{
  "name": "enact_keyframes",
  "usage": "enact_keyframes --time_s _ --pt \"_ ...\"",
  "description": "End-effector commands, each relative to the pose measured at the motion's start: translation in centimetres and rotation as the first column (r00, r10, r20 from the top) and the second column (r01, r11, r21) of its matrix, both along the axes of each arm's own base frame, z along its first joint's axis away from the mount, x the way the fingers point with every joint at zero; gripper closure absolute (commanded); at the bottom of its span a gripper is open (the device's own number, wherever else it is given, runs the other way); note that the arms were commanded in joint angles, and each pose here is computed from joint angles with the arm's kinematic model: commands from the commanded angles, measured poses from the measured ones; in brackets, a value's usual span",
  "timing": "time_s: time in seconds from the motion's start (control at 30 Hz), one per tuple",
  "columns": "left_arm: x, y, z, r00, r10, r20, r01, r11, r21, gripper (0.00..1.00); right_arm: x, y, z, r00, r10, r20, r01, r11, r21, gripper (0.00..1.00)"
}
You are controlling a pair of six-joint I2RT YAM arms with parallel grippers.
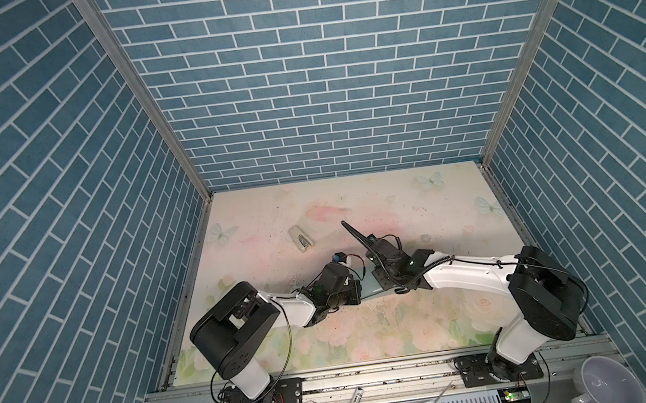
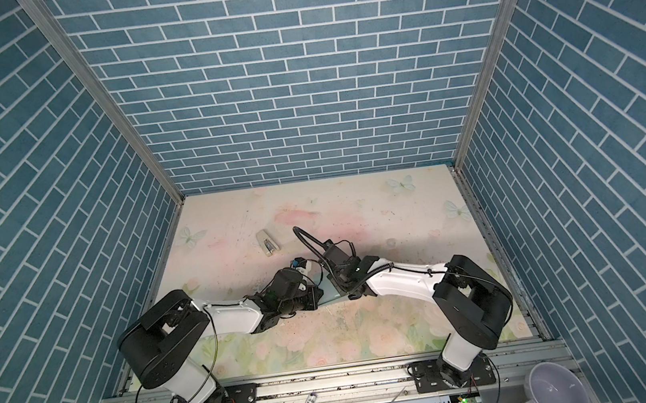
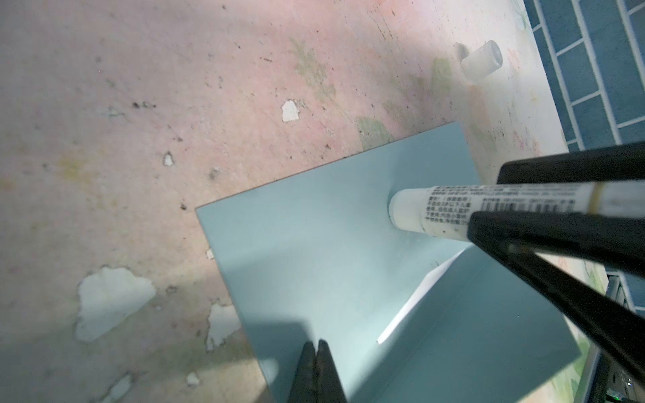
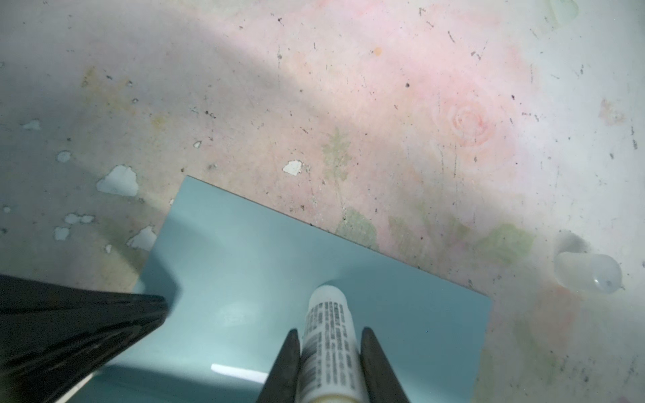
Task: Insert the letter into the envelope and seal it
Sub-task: 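Lift the glue stick off the envelope while the left gripper releases the edge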
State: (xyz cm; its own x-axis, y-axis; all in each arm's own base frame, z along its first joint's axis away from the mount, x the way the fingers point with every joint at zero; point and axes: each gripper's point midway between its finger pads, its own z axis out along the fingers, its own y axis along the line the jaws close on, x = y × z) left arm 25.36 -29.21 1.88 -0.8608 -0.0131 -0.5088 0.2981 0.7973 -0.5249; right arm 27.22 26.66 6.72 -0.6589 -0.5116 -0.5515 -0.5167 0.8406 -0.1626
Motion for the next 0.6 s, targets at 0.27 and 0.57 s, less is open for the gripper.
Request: enact_keyframes --time_s 0.27,0.57 --pt "-3.1 3.9 -5.1 0.987 0.028 -0.155 0.002 0.982 0.188 1.00 -0.1 -2.0 5.9 0.997 -0.040 0.059 0.023 0.964 0.265 1.00" --pt "-2.1 2.3 -1.7 0.994 0.013 -0.105 -0.002 0.995 0.102 1.00 -0.5 -4.0 12.1 0.971 -0.107 0.214 -0.025 0.844 0.536 1.00"
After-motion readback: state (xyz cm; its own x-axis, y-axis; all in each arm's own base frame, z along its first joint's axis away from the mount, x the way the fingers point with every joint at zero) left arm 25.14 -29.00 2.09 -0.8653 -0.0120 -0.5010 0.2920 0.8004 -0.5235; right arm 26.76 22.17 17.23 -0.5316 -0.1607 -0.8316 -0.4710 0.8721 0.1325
